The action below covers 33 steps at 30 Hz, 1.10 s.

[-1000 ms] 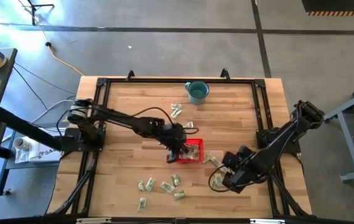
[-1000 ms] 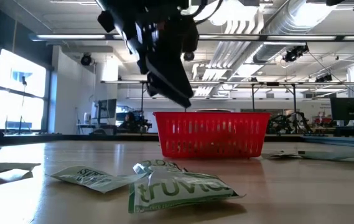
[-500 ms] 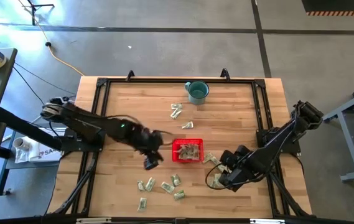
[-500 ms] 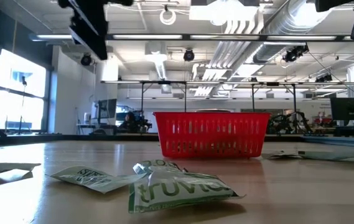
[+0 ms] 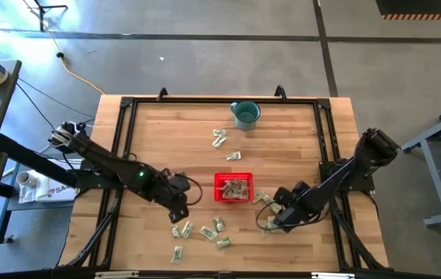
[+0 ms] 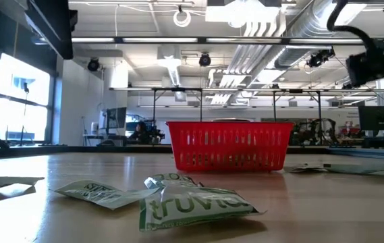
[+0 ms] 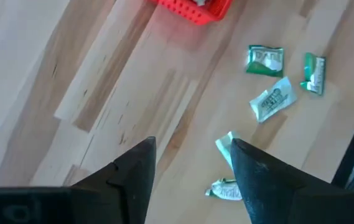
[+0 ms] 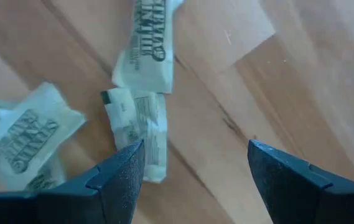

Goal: Pick and place Stevia / Truvia into bins
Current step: Put the green stevia packet into the red bin

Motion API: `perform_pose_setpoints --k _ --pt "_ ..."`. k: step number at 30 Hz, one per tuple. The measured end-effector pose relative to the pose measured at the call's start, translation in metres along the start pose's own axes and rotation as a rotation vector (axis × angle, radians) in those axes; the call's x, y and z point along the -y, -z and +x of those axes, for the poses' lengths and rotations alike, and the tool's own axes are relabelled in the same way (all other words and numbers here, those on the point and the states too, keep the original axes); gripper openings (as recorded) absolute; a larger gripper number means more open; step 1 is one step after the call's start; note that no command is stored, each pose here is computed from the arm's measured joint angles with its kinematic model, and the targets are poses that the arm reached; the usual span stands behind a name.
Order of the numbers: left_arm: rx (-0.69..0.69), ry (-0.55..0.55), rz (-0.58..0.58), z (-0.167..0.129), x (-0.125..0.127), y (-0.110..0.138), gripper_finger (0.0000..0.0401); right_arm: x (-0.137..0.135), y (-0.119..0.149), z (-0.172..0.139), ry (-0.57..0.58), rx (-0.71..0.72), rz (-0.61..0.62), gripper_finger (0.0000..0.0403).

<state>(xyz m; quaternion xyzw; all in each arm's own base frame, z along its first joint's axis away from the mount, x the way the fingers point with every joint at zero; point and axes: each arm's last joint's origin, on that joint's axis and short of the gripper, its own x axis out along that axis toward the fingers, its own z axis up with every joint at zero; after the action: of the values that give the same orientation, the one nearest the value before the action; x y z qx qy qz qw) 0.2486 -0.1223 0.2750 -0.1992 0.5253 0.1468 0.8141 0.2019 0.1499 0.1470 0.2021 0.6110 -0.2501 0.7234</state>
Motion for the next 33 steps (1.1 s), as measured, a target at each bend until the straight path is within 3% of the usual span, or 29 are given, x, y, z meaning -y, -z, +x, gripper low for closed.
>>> perform_pose_setpoints --k 7,14,20,27,33 --pt "0.001 -0.009 -0.032 0.0 -0.001 0.0 0.0232 0.0 -0.002 0.018 -0.161 -0.008 0.059 0.0273" --pt "0.001 -0.009 -0.032 0.0 -0.001 0.0 0.0234 -0.003 -0.005 0.006 -0.091 0.022 0.031 0.027" --pt "0.001 -0.009 -0.032 0.0 -0.001 0.0 0.0234 -0.016 -0.015 -0.019 -0.117 0.088 0.016 0.027" --pt "0.001 -0.009 -0.032 0.0 -0.001 0.0 0.0234 -0.008 -0.01 -0.004 -0.089 0.057 0.079 0.027" --pt "-0.002 -0.014 -0.029 0.0 -0.001 0.0 0.0234 -0.01 -0.013 0.001 -0.154 0.071 0.118 0.027"
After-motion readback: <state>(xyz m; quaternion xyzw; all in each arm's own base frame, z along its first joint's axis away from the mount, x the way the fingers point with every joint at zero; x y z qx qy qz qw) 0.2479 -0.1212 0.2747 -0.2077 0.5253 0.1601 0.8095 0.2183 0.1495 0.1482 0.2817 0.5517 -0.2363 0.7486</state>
